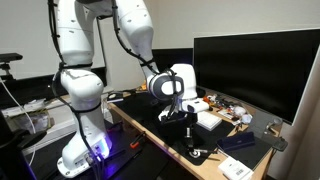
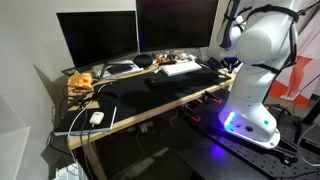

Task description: Pick the pen from the bottom right side of the table and place it on the black mat

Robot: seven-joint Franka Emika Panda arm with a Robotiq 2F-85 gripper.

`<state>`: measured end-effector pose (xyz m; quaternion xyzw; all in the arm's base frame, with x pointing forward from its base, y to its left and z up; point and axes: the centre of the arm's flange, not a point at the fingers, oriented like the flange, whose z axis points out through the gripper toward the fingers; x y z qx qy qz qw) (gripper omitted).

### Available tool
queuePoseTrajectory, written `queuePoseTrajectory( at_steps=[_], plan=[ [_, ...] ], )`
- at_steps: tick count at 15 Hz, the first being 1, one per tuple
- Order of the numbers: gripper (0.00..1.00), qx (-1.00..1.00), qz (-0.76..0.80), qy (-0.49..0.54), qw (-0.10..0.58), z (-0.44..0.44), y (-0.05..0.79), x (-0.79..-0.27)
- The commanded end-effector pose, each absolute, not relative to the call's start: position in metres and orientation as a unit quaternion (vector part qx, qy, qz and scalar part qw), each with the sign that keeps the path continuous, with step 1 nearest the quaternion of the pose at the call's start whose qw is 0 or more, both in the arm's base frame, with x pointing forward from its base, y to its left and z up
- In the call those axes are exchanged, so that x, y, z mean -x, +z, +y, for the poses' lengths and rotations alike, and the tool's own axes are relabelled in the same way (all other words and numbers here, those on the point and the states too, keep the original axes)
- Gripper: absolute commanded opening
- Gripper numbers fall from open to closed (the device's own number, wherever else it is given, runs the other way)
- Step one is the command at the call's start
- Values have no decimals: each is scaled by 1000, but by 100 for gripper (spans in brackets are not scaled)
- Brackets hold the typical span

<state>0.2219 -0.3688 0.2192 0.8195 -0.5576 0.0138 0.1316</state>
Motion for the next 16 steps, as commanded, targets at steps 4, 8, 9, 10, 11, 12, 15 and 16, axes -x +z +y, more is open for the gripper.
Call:
queuePoseTrajectory(
  at_steps=[4,8,9,10,11,12,15,16],
  plan=[
    [3,-850,-494,46,177,-297,241,-260],
    [3,-873,-441,73,193,-260,252,-273],
    [3,-883,-422,76,192,-250,255,-275],
    [3,-895,-396,74,190,-242,258,-275],
    [3,-905,-376,71,188,-233,260,-273],
    [3,-911,-362,68,186,-226,263,-271],
    [3,-929,-322,58,172,-201,269,-264],
    [3,-935,-309,58,162,-195,274,-262]
  ],
)
